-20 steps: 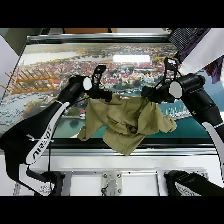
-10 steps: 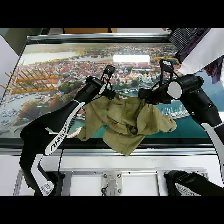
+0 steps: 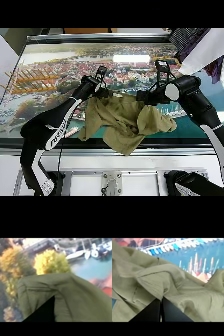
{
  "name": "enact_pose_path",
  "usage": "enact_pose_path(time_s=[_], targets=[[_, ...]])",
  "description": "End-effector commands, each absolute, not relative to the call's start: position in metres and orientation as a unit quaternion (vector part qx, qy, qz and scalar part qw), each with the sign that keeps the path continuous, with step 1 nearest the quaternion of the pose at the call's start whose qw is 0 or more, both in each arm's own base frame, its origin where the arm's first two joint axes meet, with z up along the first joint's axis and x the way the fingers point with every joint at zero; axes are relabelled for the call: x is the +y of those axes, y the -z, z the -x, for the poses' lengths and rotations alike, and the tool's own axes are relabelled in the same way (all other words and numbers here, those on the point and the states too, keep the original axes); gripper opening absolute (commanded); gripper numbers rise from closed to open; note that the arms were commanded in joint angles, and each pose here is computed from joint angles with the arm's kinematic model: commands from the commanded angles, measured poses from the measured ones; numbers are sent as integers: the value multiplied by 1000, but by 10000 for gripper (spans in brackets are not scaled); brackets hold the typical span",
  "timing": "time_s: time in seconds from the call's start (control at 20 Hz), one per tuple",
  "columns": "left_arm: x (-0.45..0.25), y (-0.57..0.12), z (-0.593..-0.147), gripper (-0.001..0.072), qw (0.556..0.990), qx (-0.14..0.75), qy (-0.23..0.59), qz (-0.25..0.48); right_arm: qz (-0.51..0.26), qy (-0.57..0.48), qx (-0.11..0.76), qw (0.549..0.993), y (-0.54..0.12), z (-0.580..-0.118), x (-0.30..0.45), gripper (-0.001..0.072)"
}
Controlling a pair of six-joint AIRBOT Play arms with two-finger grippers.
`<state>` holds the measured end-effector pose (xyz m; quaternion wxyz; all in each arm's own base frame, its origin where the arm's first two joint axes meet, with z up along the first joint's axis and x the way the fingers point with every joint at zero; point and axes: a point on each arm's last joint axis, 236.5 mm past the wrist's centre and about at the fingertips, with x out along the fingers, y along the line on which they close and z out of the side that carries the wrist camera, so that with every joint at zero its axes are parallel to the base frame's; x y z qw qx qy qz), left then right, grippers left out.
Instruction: Fold the clothes and pants, and hang the long-sleeved shirts on hangers.
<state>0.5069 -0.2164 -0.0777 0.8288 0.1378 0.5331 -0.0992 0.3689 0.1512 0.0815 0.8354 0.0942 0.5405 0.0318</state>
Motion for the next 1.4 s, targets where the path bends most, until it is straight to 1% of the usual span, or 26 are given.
enact_pose_path(time_s=[0.0,0.1,0.2,0.3,0.4,0.55,0.65,0.7,0.8,0.9,0.95,1.0,1.1,1.35], targets=[[-193,41,-499,16,826,540,84,-138,-56,-9,545,836,-99,-368,118,10],[-189,-22,-485,16,842,518,91,-117,-49,4,556,830,-123,-362,97,10],[-204,-80,-445,15,838,514,154,-98,-31,4,576,817,-138,-344,89,10],[-217,-112,-398,16,826,520,204,-82,-19,9,610,792,-140,-317,86,10],[-218,-114,-345,15,803,544,228,-86,-4,6,637,771,-140,-291,87,10],[-219,-94,-269,16,760,594,251,-79,19,-10,658,753,-137,-253,100,10],[-219,-81,-231,16,738,619,258,-73,22,-13,663,748,-131,-231,107,10],[-221,-78,-219,16,736,619,264,-71,23,-15,663,748,-128,-224,110,10],[-225,-76,-225,16,759,589,270,-61,20,-20,653,756,-122,-229,112,10],[-225,-75,-251,15,785,564,255,-26,6,-21,635,772,-119,-248,116,10],[-218,-70,-263,15,790,567,235,-8,0,-22,627,779,-117,-259,119,10],[-213,-63,-272,15,787,576,219,11,-5,-21,622,783,-114,-267,120,10],[-211,-47,-278,16,768,605,207,41,-7,-17,622,783,-107,-277,122,10],[-215,-10,-278,16,735,645,210,22,-1,-13,634,773,-90,-287,127,10]])
